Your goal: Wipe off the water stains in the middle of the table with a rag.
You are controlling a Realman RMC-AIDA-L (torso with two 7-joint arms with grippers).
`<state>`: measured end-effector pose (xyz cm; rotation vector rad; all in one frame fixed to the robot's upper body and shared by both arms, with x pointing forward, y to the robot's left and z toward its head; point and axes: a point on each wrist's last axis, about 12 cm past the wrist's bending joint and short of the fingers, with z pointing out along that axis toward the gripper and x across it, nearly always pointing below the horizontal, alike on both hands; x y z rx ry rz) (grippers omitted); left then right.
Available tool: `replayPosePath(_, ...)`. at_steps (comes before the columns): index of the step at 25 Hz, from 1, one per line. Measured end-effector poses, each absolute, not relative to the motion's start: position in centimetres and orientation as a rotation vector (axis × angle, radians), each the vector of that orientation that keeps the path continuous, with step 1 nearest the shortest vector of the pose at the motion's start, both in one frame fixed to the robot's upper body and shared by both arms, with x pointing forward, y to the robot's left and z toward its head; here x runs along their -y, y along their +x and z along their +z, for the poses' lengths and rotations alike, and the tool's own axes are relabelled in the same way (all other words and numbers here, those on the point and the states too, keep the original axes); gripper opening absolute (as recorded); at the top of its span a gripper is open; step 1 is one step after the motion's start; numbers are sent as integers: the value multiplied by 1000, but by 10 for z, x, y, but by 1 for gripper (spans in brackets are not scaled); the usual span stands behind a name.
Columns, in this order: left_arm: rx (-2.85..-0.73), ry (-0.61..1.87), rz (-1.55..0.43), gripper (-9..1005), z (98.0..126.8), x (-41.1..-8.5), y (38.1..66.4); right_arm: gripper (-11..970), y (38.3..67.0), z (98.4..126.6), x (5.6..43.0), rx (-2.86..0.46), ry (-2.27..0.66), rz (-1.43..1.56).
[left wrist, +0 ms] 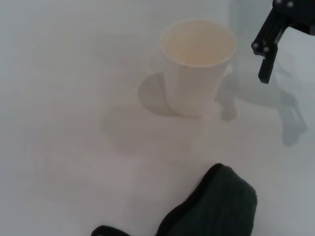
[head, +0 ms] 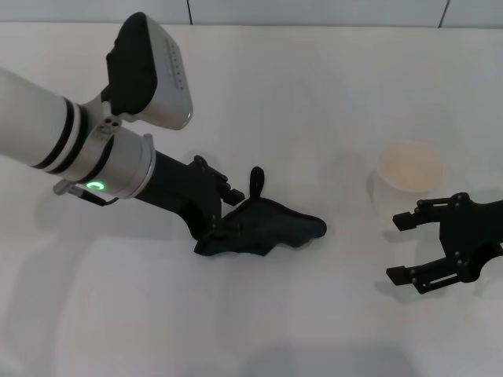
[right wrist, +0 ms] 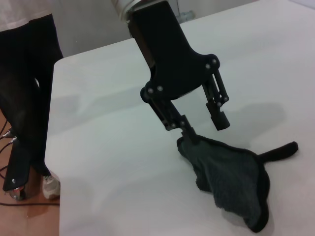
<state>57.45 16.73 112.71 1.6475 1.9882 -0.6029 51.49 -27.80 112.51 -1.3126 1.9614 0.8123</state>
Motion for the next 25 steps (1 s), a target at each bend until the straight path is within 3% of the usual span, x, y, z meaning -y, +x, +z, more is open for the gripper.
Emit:
replayPosePath(9,-1880,1581,-550,630,1136,-196,558,869,514,1127,290,-1941,-1268,807)
replayPosePath(20,-1766,1386,-722,634,1131,-264,527,869,512,1122,301,-1866,-1255,848)
replayPosePath(25,-1781,1375,-758,632,1119,-275,519,868,511,1120,298,-1820,-1252,870)
